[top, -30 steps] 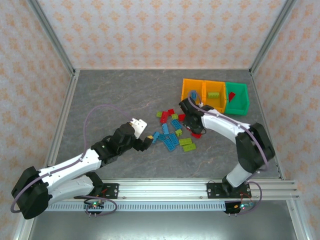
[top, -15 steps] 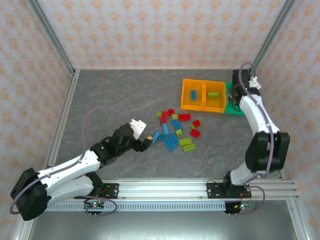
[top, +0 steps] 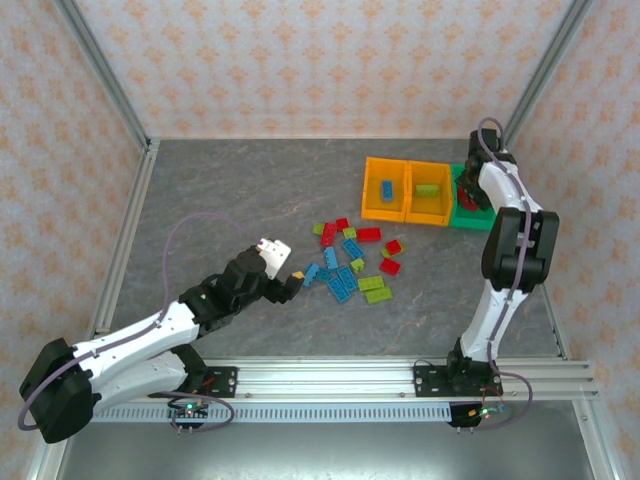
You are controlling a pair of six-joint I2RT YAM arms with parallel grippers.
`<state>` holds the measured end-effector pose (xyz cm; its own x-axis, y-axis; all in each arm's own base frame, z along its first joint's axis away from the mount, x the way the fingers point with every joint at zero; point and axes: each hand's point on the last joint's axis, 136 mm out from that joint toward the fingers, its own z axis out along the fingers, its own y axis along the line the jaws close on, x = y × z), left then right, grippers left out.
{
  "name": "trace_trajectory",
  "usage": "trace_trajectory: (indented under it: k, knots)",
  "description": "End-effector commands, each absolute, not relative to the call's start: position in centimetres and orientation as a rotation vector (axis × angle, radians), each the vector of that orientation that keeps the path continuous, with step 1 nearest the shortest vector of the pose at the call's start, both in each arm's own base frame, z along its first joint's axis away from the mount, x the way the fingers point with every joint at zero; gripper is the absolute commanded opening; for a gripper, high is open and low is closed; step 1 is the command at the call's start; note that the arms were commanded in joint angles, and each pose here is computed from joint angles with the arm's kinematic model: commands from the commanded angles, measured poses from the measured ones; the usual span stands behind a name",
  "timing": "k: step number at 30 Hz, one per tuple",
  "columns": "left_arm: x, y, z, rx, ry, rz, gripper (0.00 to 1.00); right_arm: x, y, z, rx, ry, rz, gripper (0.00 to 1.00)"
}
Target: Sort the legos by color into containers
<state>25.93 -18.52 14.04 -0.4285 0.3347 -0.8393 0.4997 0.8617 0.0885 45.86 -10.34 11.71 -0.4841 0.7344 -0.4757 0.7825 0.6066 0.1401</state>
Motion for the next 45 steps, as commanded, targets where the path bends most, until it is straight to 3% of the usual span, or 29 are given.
trace_trajectory:
  k: [1, 5, 10, 15, 29, 34, 36, 40, 45]
  knots:
    - [27.1, -16.4, 14.5, 0.492, 2.056, -0.080, 0.89, 42.9, -8.3, 15.9, 1.175, 2.284, -0.006, 0.64]
    - [27.3, -15.9, 14.6, 0.438, 2.067, -0.078, 0.89, 38.8, -2.6, 17.6, 0.994, 2.351, 0.168, 0.66]
    - [27.0, -17.9, 14.8, 0.392, 2.180, -0.276, 0.81, 32.4, 9.4, 19.0, 0.510, 2.530, 0.569, 0.67]
    - [25.8, -21.9, 13.7, 0.441, 2.415, -0.480, 0.76, 25.6, 15.6, 18.1, 0.156, 2.698, 0.601, 0.69]
    - [26.7, -24.2, 5.3, 0.647, 2.719, -0.284, 0.66, 22.9, 15.1, 17.9, 0.123, 2.688, 0.577, 0.71]
    - [27.3, -24.4, 2.5, 0.638, 2.764, -0.236, 0.53, 23.3, 15.2, 18.0, 0.114, 2.696, 0.555, 0.71]
    - [27.5, -24.2, 2.1, 0.634, 2.760, -0.220, 0.43, 23.4, 15.2, 18.0, 0.124, 2.690, 0.560, 0.71]
    - [27.6, -24.0, 3.4, 0.620, 2.709, -0.218, 0.22, 23.4, 15.1, 18.0, 0.137, 2.679, 0.559, 0.71]
    - [27.1, -25.8, 10.6, 0.637, 2.548, -0.356, 0.20, 23.9, 14.4, 18.2, 0.194, 2.650, 0.521, 0.71]
